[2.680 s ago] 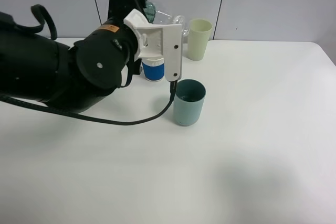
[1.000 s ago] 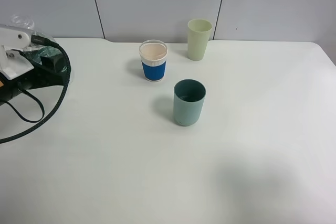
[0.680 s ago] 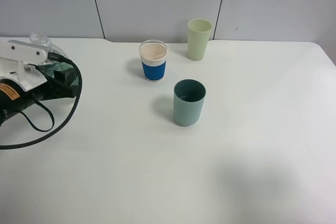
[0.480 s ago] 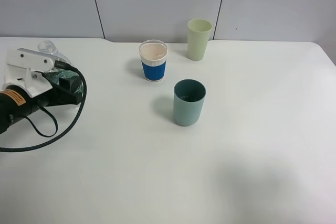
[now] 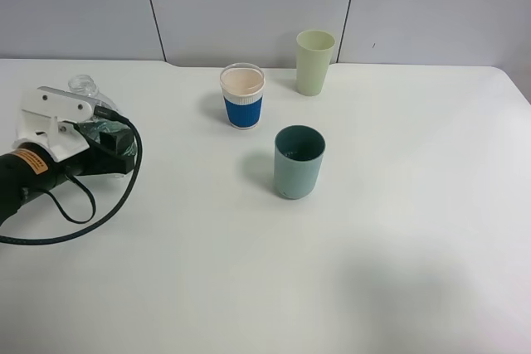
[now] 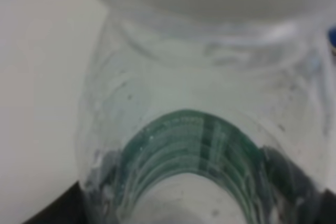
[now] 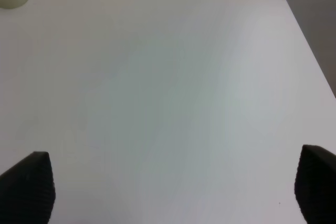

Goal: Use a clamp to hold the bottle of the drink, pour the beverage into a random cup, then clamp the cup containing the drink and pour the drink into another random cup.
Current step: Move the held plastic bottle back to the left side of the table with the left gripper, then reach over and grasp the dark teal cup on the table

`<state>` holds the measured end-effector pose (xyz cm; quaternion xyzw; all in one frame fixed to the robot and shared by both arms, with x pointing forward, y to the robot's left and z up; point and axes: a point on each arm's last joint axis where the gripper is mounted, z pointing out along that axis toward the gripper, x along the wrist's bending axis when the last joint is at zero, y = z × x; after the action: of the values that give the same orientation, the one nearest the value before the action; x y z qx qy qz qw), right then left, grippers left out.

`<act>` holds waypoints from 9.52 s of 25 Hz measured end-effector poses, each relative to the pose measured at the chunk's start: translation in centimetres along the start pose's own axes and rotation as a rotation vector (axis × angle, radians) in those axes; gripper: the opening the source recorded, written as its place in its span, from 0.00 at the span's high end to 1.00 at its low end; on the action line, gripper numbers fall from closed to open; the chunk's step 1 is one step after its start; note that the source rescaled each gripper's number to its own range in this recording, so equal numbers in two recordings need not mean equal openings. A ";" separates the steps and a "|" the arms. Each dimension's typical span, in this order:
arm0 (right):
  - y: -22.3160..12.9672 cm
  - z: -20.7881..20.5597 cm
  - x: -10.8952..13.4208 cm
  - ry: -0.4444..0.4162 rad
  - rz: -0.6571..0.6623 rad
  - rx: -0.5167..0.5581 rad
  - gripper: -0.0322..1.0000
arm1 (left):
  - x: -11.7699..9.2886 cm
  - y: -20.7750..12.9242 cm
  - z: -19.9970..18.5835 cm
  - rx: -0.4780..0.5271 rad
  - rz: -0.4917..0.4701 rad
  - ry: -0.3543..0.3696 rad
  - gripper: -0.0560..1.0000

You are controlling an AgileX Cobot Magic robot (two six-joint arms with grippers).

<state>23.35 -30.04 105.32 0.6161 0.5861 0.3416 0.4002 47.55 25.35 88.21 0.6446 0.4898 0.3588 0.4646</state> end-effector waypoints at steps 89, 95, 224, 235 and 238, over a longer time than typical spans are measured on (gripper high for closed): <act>0.0 0.0 0.0 0.000 0.000 0.000 0.29 | -0.4 18.7 -21.4 -0.123 0.038 0.102 0.00; 0.0 0.0 0.0 0.000 0.000 0.000 0.29 | -0.2 19.2 -23.8 0.018 0.082 0.137 0.00; 7.2 2.3 0.2 0.046 -0.001 -0.111 0.29 | -1.5 8.7 -28.8 0.123 -0.190 0.270 0.00; 11.3 10.6 1.6 0.143 -0.073 -0.073 0.29 | -1.5 8.7 -28.8 0.124 -0.190 0.271 0.00; 11.6 12.7 3.4 0.227 -0.139 -0.070 0.29 | -1.5 8.7 -28.8 0.124 -0.190 0.271 0.00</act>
<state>40.10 -27.70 109.84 0.5170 0.6566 0.4009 0.3753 23.31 30.24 105.43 0.5687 0.6277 0.3659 0.3856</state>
